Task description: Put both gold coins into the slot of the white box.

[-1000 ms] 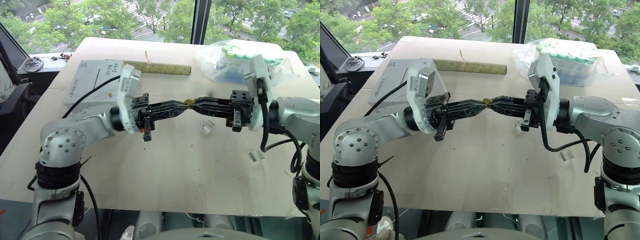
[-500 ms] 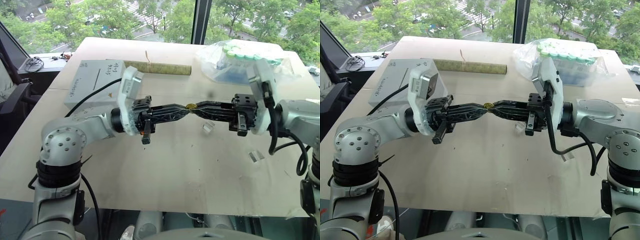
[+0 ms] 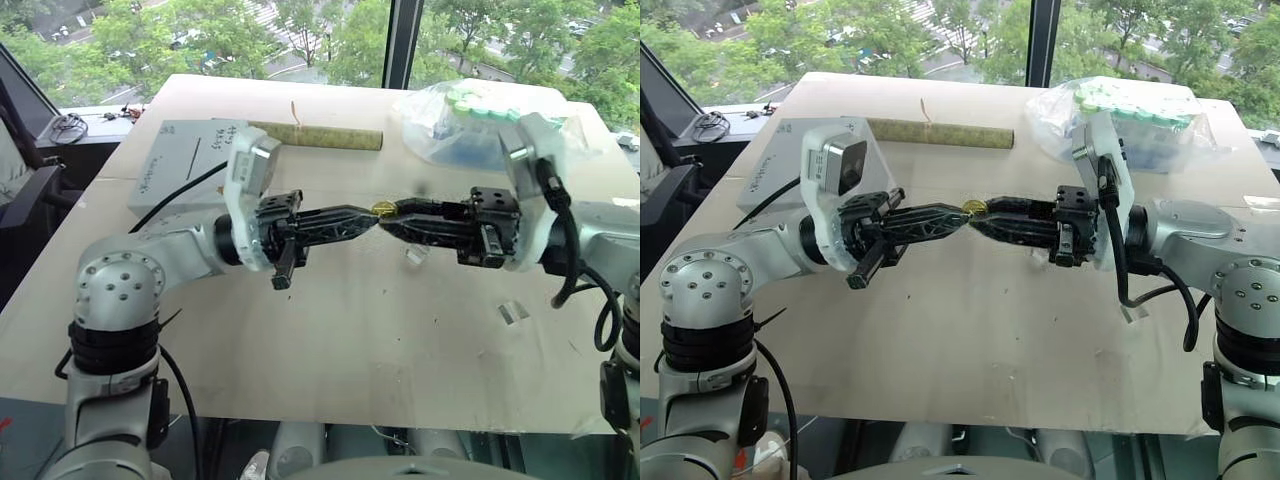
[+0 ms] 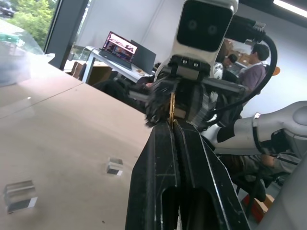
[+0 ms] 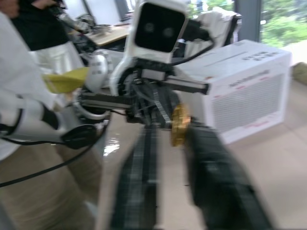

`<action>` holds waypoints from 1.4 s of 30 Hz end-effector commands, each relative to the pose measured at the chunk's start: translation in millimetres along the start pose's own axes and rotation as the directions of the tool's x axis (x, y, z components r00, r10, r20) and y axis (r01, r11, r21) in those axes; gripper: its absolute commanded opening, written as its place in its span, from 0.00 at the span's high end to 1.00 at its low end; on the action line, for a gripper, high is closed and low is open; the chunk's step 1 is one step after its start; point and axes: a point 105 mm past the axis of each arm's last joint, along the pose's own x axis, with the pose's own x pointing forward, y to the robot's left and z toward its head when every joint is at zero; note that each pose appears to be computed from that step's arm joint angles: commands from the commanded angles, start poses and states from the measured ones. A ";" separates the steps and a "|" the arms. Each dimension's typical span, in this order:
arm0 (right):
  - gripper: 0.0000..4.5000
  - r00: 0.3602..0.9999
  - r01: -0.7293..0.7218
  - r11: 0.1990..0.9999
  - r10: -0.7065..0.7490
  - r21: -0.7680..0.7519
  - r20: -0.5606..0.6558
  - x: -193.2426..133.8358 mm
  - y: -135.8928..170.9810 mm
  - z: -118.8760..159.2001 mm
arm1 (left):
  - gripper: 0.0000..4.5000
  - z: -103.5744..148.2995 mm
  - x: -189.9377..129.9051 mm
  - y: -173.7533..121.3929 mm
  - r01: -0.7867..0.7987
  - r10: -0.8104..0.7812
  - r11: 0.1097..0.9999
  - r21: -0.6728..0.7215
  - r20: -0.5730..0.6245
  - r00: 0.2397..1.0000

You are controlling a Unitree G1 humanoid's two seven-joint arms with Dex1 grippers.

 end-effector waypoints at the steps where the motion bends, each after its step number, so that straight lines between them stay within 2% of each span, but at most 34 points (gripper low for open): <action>1: 0.38 0.999 -0.033 0.999 0.034 -0.032 0.033 -0.3 8.6 10.4 | 1.00 8.1 1.4 -8.6 0.027 -0.028 0.999 0.026 0.023 0.999; 4: 0.02 1.000 -0.002 0.999 0.003 -0.043 0.030 -2.3 5.0 11.4 | 1.00 8.7 0.7 -8.9 0.022 -0.023 0.999 0.025 0.027 0.999; 7: 0.01 1.000 0.024 0.997 -0.023 -0.071 0.021 -4.0 2.7 11.6 | 1.00 11.6 -2.6 -8.8 -0.002 0.001 1.000 0.031 0.041 0.999; 11: 0.01 0.991 0.126 0.971 -0.130 -0.205 -0.007 -10.3 -8.4 12.6 | 1.00 23.6 -12.2 -6.4 -0.101 0.095 0.992 0.070 0.092 0.991; 13: 0.01 0.982 0.179 0.942 -0.189 -0.285 -0.010 -14.9 -14.6 15.0 | 1.00 32.5 -18.4 -3.9 -0.183 0.169 0.978 0.102 0.132 0.977; 15: 0.01 0.969 0.237 0.896 -0.248 -0.375 0.020 -22.7 -22.4 22.7 | 1.00 47.0 -28.3 4.0 -0.363 0.327 0.916 0.173 0.201 0.923; 16: 0.01 0.963 0.254 0.875 -0.268 -0.412 0.025 -26.5 -25.9 25.6 | 1.00 54.5 -34.5 9.1 -0.466 0.417 0.858 0.214 0.239 0.877; 19: 0.01 0.947 0.293 0.826 -0.320 -0.482 0.027 -34.6 -36.2 33.2 | 1.00 71.3 -56.8 28.1 -0.748 0.668 0.592 0.301 0.336 0.664; 20: 0.01 0.949 0.288 0.820 -0.315 -0.494 0.031 -35.7 -36.8 36.7 | 1.00 74.1 -67.4 36.5 -0.827 0.753 0.457 0.327 0.352 0.555; 22: 0.01 0.955 0.269 0.812 -0.294 -0.518 0.036 -37.2 -37.3 43.5 | 1.00 80.6 -94.6 49.5 -0.932 0.872 0.154 0.329 0.398 0.285; 25: 0.01 0.964 0.233 0.808 -0.264 -0.541 0.021 -39.5 -37.6 46.7 | 1.00 89.7 -123.1 52.2 -0.943 0.894 -0.137 0.305 0.448 0.015; 27: 0.01 0.968 0.212 0.816 -0.250 -0.538 0.004 -41.6 -38.6 45.3 | 1.00 90.9 -140.6 55.2 -0.918 0.895 -0.268 0.294 0.429 -0.124; 29: 0.01 0.970 0.196 0.820 -0.242 -0.537 -0.015 -43.2 -40.2 43.2 | 1.00 92.5 -153.2 56.9 -0.874 0.894 -0.353 0.333 0.397 -0.210; 31: 0.01 0.971 0.191 0.819 -0.240 -0.542 -0.021 -45.1 -42.9 42.3 | 1.00 91.3 -160.4 62.2 -0.883 0.918 -0.339 0.324 0.320 -0.235; 35: 0.01 0.974 0.163 0.816 -0.222 -0.555 -0.040 -44.1 -42.3 41.2 | 1.00 82.3 -156.8 69.1 -0.909 0.961 -0.248 0.334 0.207 -0.186; 38: 0.01 0.978 0.143 0.809 -0.203 -0.570 -0.043 -41.5 -36.6 43.5 | 1.00 72.5 -151.7 76.1 -0.943 0.985 -0.148 0.297 0.128 -0.115; 42: 0.01 0.981 0.138 0.806 -0.192 -0.576 -0.034 -39.2 -31.1 46.8 | 1.00 66.5 -150.2 81.1 -0.952 0.991 -0.114 0.284 0.093 -0.092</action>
